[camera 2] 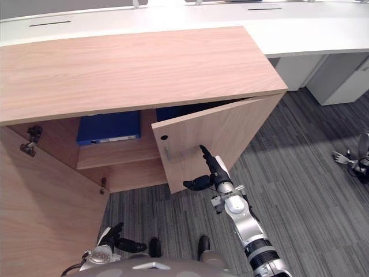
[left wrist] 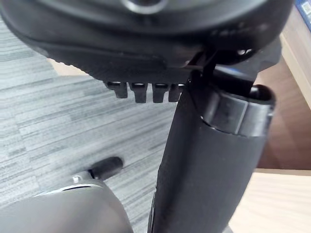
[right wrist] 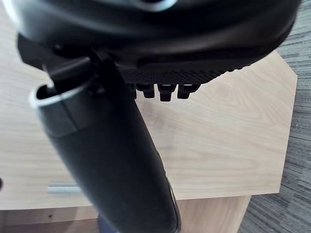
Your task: Walk over to the cabinet, pick up the folder, carry it to the office cabinet, place the folder inside the office cabinet, then close the office cabinet door
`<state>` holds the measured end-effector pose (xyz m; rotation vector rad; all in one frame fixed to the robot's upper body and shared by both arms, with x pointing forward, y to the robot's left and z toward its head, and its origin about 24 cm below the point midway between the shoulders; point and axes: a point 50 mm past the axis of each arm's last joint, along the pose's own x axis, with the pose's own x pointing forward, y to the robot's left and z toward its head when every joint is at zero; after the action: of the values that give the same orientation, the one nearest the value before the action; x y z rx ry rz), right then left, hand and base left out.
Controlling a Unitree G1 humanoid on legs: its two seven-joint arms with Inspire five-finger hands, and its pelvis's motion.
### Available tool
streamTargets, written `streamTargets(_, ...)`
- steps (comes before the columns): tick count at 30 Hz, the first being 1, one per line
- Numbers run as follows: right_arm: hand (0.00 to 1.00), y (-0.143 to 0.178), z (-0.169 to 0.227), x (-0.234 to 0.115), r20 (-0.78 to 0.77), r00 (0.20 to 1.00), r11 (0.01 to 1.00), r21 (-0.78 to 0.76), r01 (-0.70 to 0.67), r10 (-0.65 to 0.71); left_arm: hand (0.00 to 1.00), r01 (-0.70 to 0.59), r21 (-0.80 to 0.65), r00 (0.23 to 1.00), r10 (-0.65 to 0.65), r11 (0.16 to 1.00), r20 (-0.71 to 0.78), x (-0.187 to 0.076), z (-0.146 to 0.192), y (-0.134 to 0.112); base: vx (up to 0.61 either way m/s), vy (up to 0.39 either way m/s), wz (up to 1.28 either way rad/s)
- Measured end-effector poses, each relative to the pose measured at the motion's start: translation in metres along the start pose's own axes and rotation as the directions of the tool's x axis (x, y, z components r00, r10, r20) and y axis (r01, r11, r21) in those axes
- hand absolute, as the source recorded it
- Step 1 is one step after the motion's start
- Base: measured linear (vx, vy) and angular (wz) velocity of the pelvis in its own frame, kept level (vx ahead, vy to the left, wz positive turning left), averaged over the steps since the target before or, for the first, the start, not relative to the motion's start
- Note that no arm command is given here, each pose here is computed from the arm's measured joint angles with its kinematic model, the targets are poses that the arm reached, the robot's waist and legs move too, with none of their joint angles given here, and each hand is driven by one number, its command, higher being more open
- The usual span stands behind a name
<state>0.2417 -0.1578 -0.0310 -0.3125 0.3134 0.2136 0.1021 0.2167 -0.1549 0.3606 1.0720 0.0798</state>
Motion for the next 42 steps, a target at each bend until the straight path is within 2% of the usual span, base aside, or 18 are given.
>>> streamTargets(8, 1.00, -0.018, -0.036, 0.000, -0.167, 0.977, 0.990, 0.039, 0.139, -0.130, 1.00, 0.001, -0.020, 1.000, -0.001, 1.000, -0.008, -0.003, -0.006, -0.002, 0.01, 0.019, 0.10)
streamTargets(15, 1.00, -0.011, -0.081, -0.025, -0.348, 0.923, 0.974, 0.087, 0.209, -0.167, 1.00, 0.004, -0.021, 1.000, -0.004, 1.000, -0.010, -0.003, -0.007, -0.003, 0.00, 0.000, 0.00)
streamTargets(21, 1.00, 0.012, -0.138, -0.069, -0.589, 0.798, 0.958, 0.134, 0.254, -0.129, 1.00, 0.004, -0.027, 1.000, -0.004, 1.000, -0.014, -0.003, -0.008, -0.003, 0.00, 0.000, 0.00)
streamTargets(24, 1.00, 0.019, -0.154, -0.085, -0.661, 0.740, 0.942, 0.158, 0.296, -0.122, 1.00, 0.001, -0.047, 1.000, -0.002, 0.999, -0.021, -0.004, -0.009, -0.003, -0.02, 0.007, -0.08)
streamTargets(27, 1.00, 0.019, -0.160, -0.091, -0.691, 0.712, 0.936, 0.154, 0.316, -0.126, 1.00, -0.003, -0.069, 1.000, 0.000, 0.998, -0.030, -0.004, -0.012, -0.003, -0.02, 0.011, -0.23)
streamTargets(36, 1.00, 0.018, -0.162, -0.092, -0.708, 0.692, 0.926, 0.151, 0.347, -0.144, 1.00, -0.019, -0.121, 0.999, 0.015, 0.992, -0.033, -0.004, -0.011, 0.002, -0.02, 0.002, -0.05)
streamTargets(42, 1.00, 0.020, -0.162, -0.092, -0.719, 0.678, 0.904, 0.176, 0.391, -0.154, 1.00, -0.068, -0.245, 0.997, 0.055, 0.967, -0.057, -0.004, -0.013, 0.004, 0.04, -0.019, 0.50)
